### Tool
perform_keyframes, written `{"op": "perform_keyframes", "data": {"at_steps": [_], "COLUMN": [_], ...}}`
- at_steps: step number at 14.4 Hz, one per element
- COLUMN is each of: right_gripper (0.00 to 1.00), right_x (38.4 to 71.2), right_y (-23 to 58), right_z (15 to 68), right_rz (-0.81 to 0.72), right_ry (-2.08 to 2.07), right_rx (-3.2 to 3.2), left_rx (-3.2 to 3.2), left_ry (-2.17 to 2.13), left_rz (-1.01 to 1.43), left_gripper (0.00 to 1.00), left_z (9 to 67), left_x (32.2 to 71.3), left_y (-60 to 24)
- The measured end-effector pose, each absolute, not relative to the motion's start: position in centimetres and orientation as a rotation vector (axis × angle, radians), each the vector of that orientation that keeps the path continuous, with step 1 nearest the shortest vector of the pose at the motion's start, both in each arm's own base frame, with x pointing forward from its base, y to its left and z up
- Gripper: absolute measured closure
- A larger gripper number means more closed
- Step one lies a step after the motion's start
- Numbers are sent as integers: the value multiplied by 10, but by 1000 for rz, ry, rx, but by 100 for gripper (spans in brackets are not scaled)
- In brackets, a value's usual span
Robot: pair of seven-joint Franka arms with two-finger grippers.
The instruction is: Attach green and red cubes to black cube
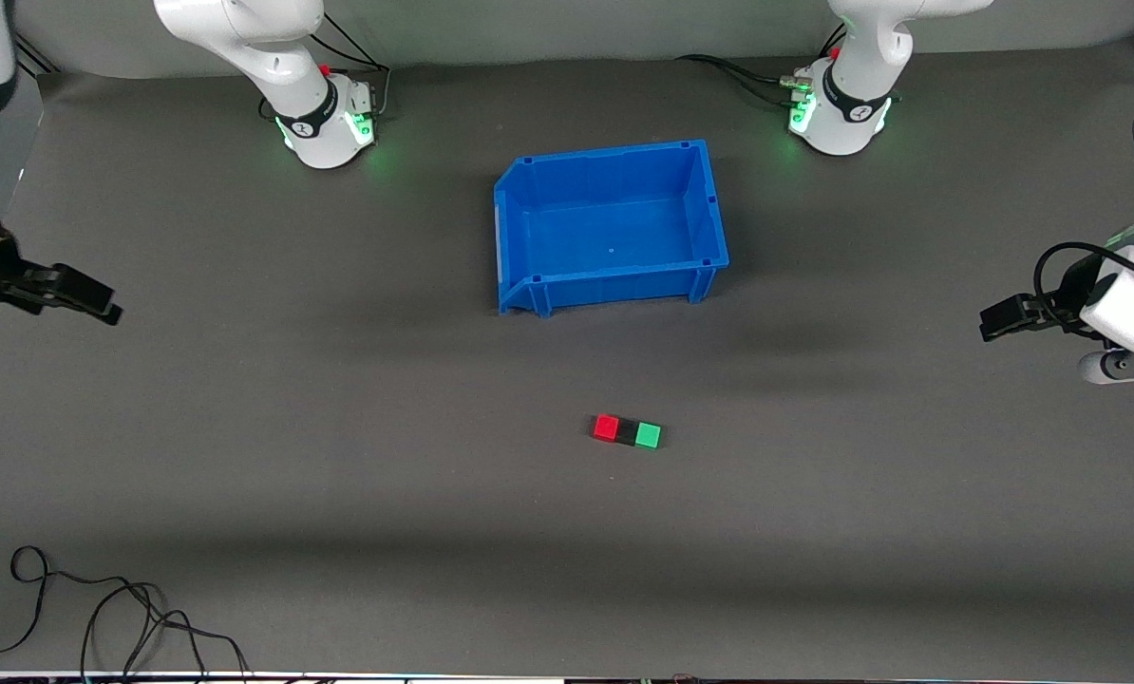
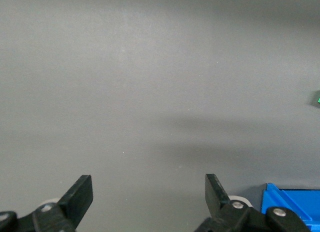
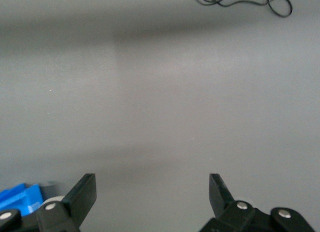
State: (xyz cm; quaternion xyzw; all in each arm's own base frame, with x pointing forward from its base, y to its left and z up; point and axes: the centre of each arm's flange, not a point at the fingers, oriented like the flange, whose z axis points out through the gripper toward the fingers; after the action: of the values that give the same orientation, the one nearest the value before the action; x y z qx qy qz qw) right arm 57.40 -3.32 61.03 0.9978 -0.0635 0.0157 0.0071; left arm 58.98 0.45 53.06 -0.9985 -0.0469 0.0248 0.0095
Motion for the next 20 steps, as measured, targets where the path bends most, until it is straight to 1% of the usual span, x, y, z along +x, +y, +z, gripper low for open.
{"op": "perform_keyframes", "data": {"at_steps": [6,10,15,20], "right_gripper": [0,0,0,0], "right_x": [574,574,571,571], "right_y": [-37,-37,-34,-28], "right_z": [612,611,608,606], "right_rz": [67,61,14,3], "right_ry": [-114,-52,-39,-34], "right_rx": [3123,3125,3131,3163], "left_rx": [-3125,-3123,-3194,-3213], "left_ry": [-55,-47,-72,-56], "left_rz": [69,131,103,89], "left_gripper": [0,0,0,1], "left_z": [545,547,555,557], "left_x": [590,588,592,593], "left_y": [4,7,7,30]}}
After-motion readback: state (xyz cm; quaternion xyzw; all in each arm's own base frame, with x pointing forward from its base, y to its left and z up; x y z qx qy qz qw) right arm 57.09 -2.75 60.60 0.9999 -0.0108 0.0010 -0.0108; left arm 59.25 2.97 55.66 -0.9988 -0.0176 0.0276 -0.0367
